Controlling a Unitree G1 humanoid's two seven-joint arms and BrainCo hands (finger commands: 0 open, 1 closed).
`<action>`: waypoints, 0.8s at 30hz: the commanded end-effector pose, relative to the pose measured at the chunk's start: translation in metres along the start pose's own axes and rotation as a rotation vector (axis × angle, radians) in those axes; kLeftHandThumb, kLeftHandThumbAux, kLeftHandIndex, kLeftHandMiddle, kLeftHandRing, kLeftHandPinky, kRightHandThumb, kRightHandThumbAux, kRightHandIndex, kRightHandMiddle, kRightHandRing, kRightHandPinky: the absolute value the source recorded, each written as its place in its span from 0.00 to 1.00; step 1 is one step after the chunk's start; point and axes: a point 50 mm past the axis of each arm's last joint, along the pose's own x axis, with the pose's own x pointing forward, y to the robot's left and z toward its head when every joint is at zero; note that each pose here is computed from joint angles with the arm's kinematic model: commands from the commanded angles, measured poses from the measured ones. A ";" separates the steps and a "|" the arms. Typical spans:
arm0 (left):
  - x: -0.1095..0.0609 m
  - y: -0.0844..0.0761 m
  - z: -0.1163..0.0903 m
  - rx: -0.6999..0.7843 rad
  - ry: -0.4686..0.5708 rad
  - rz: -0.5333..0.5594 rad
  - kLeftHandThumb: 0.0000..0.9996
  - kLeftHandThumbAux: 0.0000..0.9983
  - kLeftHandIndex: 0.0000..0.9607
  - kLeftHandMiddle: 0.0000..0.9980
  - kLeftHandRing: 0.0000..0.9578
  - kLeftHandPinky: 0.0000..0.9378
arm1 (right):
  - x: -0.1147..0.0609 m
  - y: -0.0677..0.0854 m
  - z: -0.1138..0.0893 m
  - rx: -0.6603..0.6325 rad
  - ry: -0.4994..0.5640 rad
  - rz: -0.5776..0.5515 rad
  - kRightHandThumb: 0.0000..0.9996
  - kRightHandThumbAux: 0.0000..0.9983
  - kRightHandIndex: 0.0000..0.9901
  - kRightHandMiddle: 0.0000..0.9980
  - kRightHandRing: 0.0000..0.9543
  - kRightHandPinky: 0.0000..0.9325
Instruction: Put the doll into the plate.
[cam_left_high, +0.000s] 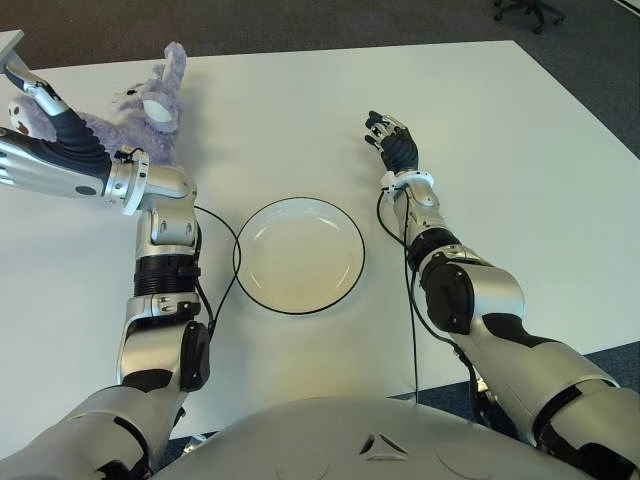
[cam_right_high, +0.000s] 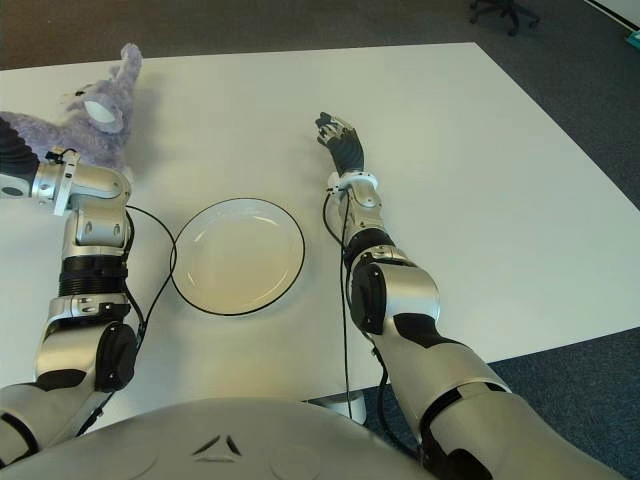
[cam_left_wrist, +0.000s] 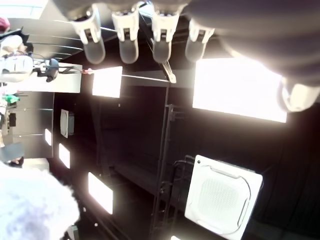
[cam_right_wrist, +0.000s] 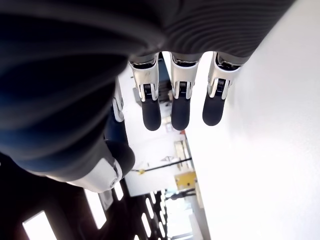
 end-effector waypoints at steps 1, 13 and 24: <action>0.004 -0.003 -0.006 -0.008 0.023 -0.025 0.34 0.27 0.00 0.00 0.00 0.00 | -0.009 -0.005 -0.023 -0.006 0.106 -0.024 0.69 0.73 0.41 0.15 0.12 0.16; 0.009 -0.009 -0.011 -0.036 0.057 -0.080 0.33 0.30 0.00 0.00 0.00 0.00 | -0.009 -0.003 -0.023 0.006 0.108 -0.012 0.70 0.73 0.40 0.15 0.13 0.16; 0.011 -0.014 -0.014 -0.076 0.088 -0.171 0.34 0.31 0.00 0.00 0.00 0.00 | -0.009 -0.003 -0.022 0.001 0.105 -0.016 0.70 0.72 0.41 0.15 0.13 0.16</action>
